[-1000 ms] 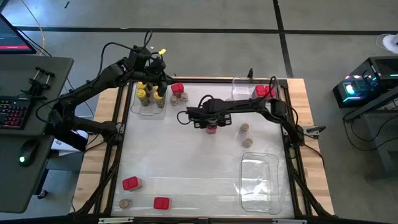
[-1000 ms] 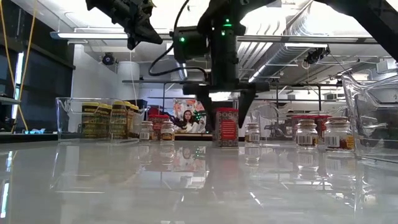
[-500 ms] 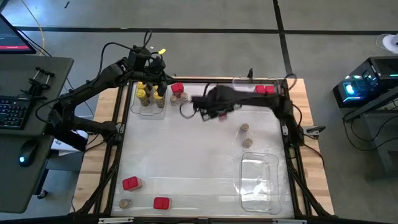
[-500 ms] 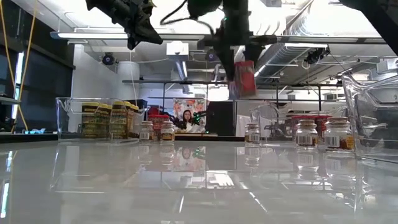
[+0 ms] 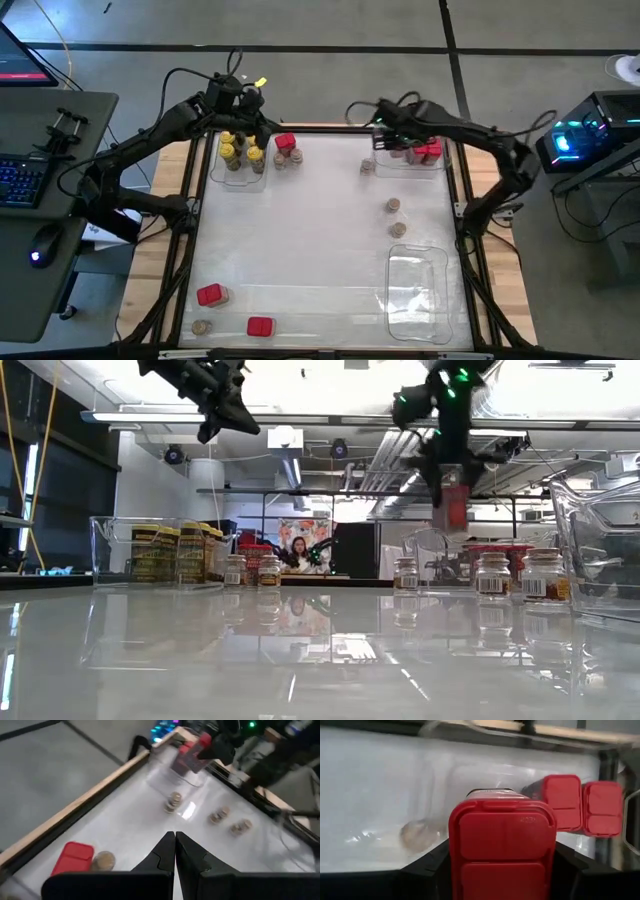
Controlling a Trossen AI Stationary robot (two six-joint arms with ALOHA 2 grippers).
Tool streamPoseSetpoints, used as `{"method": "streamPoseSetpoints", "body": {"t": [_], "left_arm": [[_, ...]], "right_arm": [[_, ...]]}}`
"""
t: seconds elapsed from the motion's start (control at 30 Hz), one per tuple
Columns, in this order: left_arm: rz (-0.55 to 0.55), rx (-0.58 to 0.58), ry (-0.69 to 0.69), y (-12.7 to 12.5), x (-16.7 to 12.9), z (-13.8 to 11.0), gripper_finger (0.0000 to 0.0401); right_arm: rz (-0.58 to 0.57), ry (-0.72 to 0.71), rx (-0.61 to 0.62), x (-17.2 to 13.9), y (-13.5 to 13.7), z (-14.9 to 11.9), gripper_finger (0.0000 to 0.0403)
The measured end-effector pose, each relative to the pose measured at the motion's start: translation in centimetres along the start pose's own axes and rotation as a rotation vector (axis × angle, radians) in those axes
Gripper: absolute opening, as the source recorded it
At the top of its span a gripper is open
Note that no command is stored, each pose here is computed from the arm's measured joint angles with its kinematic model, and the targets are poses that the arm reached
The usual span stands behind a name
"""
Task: Sort spices by type
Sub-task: Put the red seasoning can into the top right transparent bin
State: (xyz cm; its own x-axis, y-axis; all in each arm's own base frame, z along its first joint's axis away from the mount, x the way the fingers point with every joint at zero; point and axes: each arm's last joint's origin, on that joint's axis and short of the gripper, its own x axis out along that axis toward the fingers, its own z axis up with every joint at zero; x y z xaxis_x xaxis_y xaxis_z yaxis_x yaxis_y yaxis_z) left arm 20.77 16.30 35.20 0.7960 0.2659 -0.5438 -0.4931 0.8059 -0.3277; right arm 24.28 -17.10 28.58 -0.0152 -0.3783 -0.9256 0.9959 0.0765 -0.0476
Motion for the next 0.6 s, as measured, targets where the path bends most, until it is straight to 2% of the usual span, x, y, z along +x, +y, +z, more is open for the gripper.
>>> {"method": "streamPoseSetpoints", "body": {"t": [0.1,0.33,0.6], "left_arm": [[0.053,-0.080,-0.012,0.1,0.0,0.0,0.0000],[0.091,-0.212,-0.024,-0.5,0.2,-0.1,0.0000],[0.104,-0.193,-0.022,-1.8,0.6,-0.4,0.0000]], "right_arm": [[0.037,0.015,0.056,2.1,-2.2,0.6,0.0206],[0.072,0.053,0.020,6.7,-3.6,0.7,0.0206],[0.077,0.045,0.082,7.6,-4.3,1.5,0.0206]]}}
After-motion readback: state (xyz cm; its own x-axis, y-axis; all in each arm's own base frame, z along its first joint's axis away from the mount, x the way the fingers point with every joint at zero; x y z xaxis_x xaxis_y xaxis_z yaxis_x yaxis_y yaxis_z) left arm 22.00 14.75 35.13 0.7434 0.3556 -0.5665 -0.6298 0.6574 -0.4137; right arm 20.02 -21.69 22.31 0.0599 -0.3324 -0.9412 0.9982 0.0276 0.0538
